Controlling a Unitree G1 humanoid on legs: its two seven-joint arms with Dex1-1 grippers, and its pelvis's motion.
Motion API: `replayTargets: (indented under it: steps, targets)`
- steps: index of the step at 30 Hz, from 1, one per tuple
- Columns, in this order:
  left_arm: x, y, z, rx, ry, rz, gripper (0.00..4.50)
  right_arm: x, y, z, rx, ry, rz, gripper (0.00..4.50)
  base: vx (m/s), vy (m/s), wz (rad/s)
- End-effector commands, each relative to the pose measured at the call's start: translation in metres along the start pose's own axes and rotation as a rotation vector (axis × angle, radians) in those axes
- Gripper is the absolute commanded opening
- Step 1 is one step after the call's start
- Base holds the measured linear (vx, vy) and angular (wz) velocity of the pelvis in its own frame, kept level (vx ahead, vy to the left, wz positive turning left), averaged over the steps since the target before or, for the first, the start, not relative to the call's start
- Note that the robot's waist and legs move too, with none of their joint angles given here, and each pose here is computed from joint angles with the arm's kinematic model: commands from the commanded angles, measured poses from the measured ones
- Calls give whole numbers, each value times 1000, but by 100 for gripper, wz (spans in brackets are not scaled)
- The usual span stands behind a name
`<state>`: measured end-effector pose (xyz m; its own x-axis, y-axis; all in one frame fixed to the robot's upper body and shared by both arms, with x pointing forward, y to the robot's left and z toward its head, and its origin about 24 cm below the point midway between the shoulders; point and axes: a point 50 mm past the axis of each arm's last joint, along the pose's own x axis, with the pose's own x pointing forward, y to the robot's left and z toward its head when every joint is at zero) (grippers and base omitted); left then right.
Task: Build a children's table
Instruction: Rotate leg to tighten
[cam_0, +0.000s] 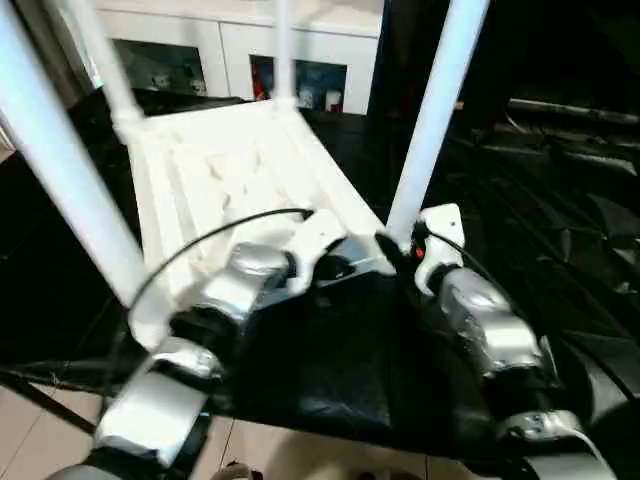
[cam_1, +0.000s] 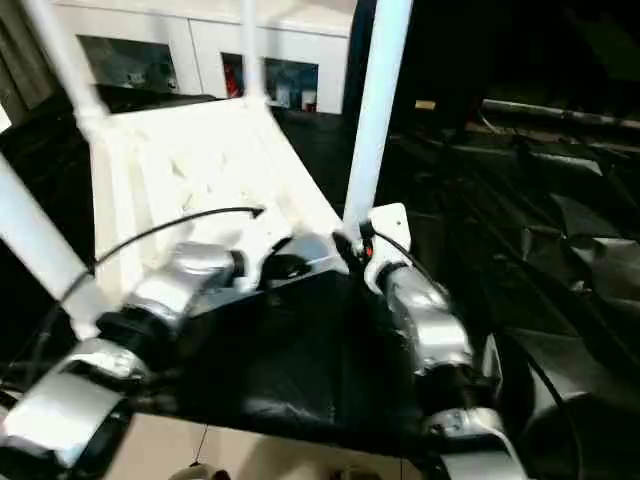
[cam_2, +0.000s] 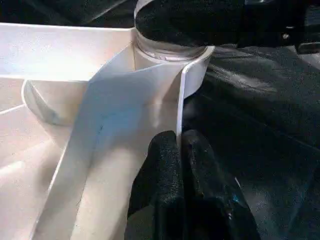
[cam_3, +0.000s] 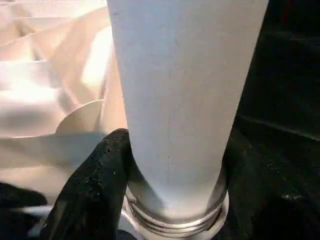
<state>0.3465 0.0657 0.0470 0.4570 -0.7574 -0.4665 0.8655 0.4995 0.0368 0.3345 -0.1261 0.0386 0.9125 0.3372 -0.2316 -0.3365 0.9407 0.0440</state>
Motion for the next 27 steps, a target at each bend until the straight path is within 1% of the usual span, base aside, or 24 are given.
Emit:
replayTargets:
  steps: [1, 3, 4, 5, 6, 7, 8, 9, 10, 13, 15, 16, 18, 20, 21, 23, 25, 27]
  targets:
    - [11, -5, 15, 3, -44, 25, 0, 5, 37, -22, -14, 89, 143, 247, 0, 0, 0]
    - [10, -6, 13, 13, -30, -7, 0, 5, 37, -16, -22, 50, 184, 247, 0, 0, 0]
    - [8, -5, 12, 16, -23, -19, 0, 4, 35, -14, -18, 39, 195, 302, 0, 0, 0]
    - [7, -5, 10, 18, -16, -35, 0, 4, 32, -12, -21, 32, 210, 316, 0, 0, 0]
    - [5, -4, 8, 19, -9, -48, 0, 3, 29, -10, -33, 30, 222, 316, 0, 0, 0]
    - [2, -3, 5, 25, -5, -60, 0, 2, 26, -8, -50, 29, 241, 327, 0, 0, 0]
    - [2, -3, 5, 27, -6, -62, 0, 2, 25, -7, -53, 30, 248, 327, 0, 0, 0]
    - [0, -2, 4, 31, -6, -67, 0, 1, 24, -7, -59, 32, 263, 343, 0, 0, 0]
    - [-6, 0, -1, 35, 2, -91, 0, -4, 17, -4, -117, 33, 324, 356, 0, 0, 0]
    - [-13, 4, -6, 37, 18, -111, 0, -11, 10, 1, -164, 14, 420, 356, 0, 0, 0]
    - [-21, 6, -10, 45, 24, -153, 0, -20, 5, 3, -191, 15, 520, 356, 0, 0, 0]
    - [-23, 6, -11, 51, 25, -172, 0, -23, 3, 3, -199, 19, 542, 356, 0, 0, 0]
    - [-31, 5, -14, 58, 30, -235, 0, -29, -2, 4, -213, 35, 595, 356, 0, 0, 0]
    - [-42, 0, -18, 85, 27, -365, 0, -36, -8, 7, -239, 50, 659, 356, 0, 0, 0]
    - [-42, 0, -18, 85, 27, -365, 0, -36, -8, 7, -239, 50, 659, 356, 0, 0, 0]
    - [-48, -2, -20, 85, 34, -422, 0, -40, -10, 8, -242, 58, 692, 356, 0, 0, 0]
    - [-56, -4, -22, 83, 38, -473, 0, -45, -13, 7, -246, 83, 727, 356, 0, 0, 0]
    - [-61, -3, -25, 85, 42, -485, 0, -49, -16, 5, -247, 110, 759, 356, 0, 0, 0]
